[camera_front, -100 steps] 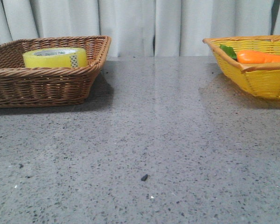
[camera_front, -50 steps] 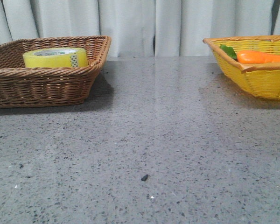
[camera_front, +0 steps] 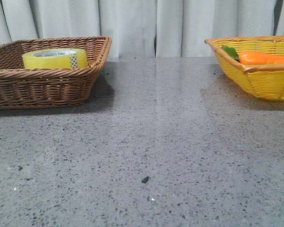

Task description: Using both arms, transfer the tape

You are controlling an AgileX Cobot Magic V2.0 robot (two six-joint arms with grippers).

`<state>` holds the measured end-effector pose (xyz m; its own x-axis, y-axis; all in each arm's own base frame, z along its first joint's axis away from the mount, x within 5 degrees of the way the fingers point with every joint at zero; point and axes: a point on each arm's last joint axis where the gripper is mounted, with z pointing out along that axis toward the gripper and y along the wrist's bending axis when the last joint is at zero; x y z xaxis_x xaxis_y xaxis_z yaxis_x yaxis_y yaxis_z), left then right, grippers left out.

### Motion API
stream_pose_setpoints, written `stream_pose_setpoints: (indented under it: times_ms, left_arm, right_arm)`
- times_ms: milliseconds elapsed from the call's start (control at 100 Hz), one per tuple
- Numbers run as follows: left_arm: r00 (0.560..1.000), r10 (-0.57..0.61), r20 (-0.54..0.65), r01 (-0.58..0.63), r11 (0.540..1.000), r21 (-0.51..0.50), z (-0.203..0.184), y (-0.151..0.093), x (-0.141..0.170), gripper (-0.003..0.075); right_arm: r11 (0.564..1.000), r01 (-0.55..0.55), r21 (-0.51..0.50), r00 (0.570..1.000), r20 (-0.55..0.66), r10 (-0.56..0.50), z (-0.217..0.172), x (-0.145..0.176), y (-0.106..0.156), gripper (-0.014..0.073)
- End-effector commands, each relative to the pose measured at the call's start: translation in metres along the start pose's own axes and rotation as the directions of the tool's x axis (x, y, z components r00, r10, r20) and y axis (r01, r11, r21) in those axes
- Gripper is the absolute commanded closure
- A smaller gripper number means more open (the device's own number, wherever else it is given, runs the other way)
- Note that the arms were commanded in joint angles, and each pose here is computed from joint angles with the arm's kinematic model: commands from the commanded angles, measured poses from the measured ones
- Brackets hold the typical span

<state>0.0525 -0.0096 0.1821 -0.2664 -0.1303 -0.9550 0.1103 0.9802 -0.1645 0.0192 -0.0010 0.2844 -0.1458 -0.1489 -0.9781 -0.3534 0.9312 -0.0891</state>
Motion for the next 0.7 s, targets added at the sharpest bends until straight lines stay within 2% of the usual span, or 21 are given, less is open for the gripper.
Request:
stream_pose_setpoints:
  times_ms: [0, 60, 140, 250, 310, 370, 530, 690]
  left_arm:
    - [0.998, -0.016, 0.055, 0.016, 1.0, 0.011, -0.001, 0.0, -0.002, 0.0741]
    - [0.998, -0.016, 0.055, 0.016, 1.0, 0.011, -0.001, 0.0, -0.002, 0.0741]
    - [0.998, -0.016, 0.055, 0.016, 1.0, 0.011, -0.001, 0.0, -0.002, 0.0741]
    - [0.998, -0.016, 0.055, 0.016, 1.0, 0.011, -0.001, 0.0, -0.002, 0.0741]
    - [0.998, -0.016, 0.055, 0.016, 1.0, 0.011, -0.001, 0.0, -0.002, 0.0741]
    - [0.998, -0.016, 0.055, 0.016, 1.0, 0.011, -0.001, 0.0, -0.002, 0.0741]
    - [0.998, -0.016, 0.055, 0.016, 1.0, 0.011, -0.001, 0.0, -0.002, 0.0741]
    - [0.998, -0.016, 0.055, 0.016, 1.0, 0.011, -0.001, 0.0, -0.002, 0.0741]
  right_arm:
    - [0.996, 0.034, 0.082, 0.996, 0.085, -0.041, 0.005, -0.006, -0.002, 0.0634]
    - [0.992, 0.017, 0.123, 0.994, 0.103, -0.03, 0.014, 0.004, -0.001, 0.0634]
    - [0.985, -0.011, 0.171, 0.983, 0.185, -0.021, 0.029, 0.019, 0.0, 0.0634]
    - [0.969, -0.023, 0.246, 0.972, 0.234, -0.036, 0.048, 0.055, 0.0, 0.0634]
    - [0.961, -0.046, 0.272, 0.977, 0.211, -0.013, 0.054, 0.075, -0.001, 0.0634]
    - [0.949, -0.056, 0.309, 0.997, 0.074, 0.035, 0.053, 0.084, -0.003, 0.0634]
    - [0.942, -0.058, 0.332, 0.994, -0.073, 0.087, 0.052, 0.103, -0.003, 0.0634]
    - [0.942, -0.06, 0.331, 0.995, -0.059, 0.084, 0.051, 0.101, -0.003, 0.0634]
